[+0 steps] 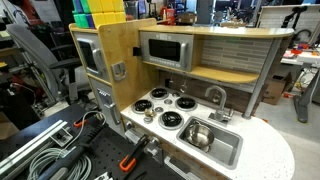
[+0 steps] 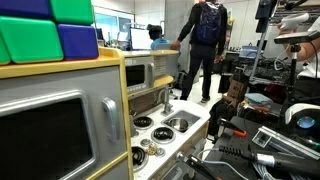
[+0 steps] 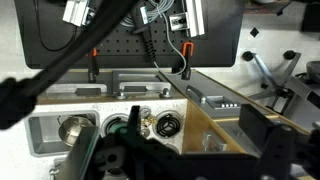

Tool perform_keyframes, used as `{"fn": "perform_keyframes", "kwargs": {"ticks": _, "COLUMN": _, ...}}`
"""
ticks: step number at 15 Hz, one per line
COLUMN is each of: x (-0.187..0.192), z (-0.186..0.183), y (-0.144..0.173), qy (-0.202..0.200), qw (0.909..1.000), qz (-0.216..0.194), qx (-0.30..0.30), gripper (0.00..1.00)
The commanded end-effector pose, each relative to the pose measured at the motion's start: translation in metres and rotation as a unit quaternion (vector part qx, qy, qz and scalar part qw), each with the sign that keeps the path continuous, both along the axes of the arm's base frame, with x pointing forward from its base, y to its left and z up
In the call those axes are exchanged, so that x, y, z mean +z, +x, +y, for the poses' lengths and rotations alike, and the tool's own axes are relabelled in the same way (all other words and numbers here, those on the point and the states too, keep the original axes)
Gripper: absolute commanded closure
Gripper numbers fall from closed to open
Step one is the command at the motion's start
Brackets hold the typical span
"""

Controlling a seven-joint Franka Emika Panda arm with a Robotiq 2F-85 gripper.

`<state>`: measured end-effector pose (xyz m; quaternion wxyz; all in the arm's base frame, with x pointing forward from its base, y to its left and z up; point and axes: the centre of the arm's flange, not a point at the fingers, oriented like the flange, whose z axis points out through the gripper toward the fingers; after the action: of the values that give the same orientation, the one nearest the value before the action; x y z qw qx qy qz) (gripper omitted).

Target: Put the doll in the pot in the sink

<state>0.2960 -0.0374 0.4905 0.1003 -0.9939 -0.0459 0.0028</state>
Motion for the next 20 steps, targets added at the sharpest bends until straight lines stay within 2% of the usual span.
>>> {"fn": "perform_keyframes", "kwargs": {"ticks": 1, "x": 0.021, "z": -0.014, "y": 0.031, "qy": 0.063, "qw": 0.9964, "qz": 0.025, "qx": 0.051, "gripper": 0.00}}
{"fn": "perform_keyframes", "kwargs": {"ticks": 3, "x": 0.044, "z": -0.021, "y": 0.061, "qy": 0.096, "qw": 0.9923, "qz": 0.031, "qx": 0.071, "gripper": 0.00}}
{"fn": "perform_keyframes", "kwargs": {"ticks": 5, "x": 0.071, "z": -0.022, "y": 0.088, "qy": 0.110, "qw": 0.9870, "qz": 0.048, "qx": 0.106, "gripper": 0.00}}
{"fn": "perform_keyframes", "kwargs": {"ticks": 9, "x": 0.110, "z": -0.014, "y": 0.116, "qy": 0.104, "qw": 0.9750, "qz": 0.144, "qx": 0.133, "gripper": 0.00}}
{"fn": "perform_keyframes", "kwargs": {"ticks": 11, "x": 0.128, "z": -0.010, "y": 0.125, "qy": 0.102, "qw": 0.9645, "qz": 0.195, "qx": 0.147, "gripper": 0.00}}
{"fn": "perform_keyframes", "kwargs": {"ticks": 12, "x": 0.085, "z": 0.001, "y": 0.090, "qy": 0.104, "qw": 0.9704, "qz": 0.165, "qx": 0.143, "gripper": 0.00}}
{"fn": "perform_keyframes", "kwargs": {"ticks": 20, "x": 0.082, "z": 0.000, "y": 0.094, "qy": 0.100, "qw": 0.9700, "qz": 0.173, "qx": 0.139, "gripper": 0.00}}
